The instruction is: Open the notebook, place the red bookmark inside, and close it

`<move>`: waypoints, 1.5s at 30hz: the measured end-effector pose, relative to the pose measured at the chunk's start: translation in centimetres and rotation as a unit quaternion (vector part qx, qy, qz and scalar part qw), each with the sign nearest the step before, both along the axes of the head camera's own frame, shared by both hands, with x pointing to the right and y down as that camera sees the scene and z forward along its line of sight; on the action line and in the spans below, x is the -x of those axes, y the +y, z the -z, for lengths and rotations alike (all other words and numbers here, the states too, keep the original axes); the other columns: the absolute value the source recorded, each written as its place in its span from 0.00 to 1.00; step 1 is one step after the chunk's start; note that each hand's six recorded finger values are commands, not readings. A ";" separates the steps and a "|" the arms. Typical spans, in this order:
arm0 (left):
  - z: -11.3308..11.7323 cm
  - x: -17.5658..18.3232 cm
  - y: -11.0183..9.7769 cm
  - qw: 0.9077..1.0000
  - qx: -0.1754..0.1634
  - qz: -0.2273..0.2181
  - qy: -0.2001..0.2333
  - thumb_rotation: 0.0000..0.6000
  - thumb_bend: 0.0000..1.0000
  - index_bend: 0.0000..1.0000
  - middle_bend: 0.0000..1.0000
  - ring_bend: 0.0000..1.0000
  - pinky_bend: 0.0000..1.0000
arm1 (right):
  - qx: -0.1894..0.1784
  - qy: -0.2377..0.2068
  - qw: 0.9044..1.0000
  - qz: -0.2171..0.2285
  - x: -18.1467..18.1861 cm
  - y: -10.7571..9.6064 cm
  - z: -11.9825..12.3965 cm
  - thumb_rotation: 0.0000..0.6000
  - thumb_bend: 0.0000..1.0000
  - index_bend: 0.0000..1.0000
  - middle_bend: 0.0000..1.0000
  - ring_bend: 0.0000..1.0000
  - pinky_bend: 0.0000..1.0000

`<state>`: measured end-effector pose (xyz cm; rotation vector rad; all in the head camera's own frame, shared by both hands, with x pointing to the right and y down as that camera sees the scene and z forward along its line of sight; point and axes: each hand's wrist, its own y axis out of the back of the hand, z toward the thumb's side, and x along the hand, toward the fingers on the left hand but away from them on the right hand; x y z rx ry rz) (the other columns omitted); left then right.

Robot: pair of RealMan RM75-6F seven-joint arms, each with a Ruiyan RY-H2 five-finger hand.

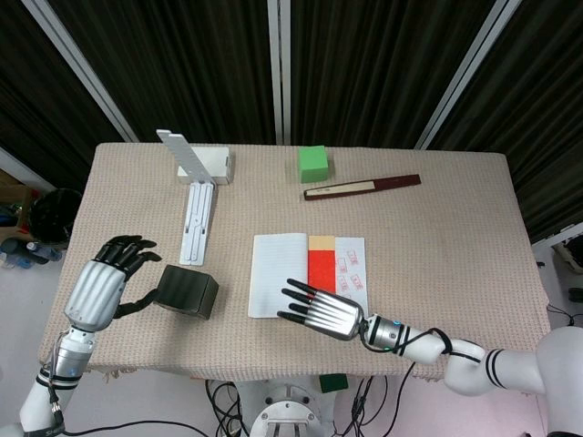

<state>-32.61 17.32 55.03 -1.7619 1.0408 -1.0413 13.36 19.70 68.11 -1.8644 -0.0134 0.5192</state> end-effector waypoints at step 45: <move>0.3 1.9 0.6 1.000 -0.005 0.022 0.000 1.00 0.16 0.37 0.27 0.19 0.21 | -0.042 -0.007 0.995 -0.091 7.7 -0.3 -4.8 1.00 0.66 0.00 0.07 0.00 0.00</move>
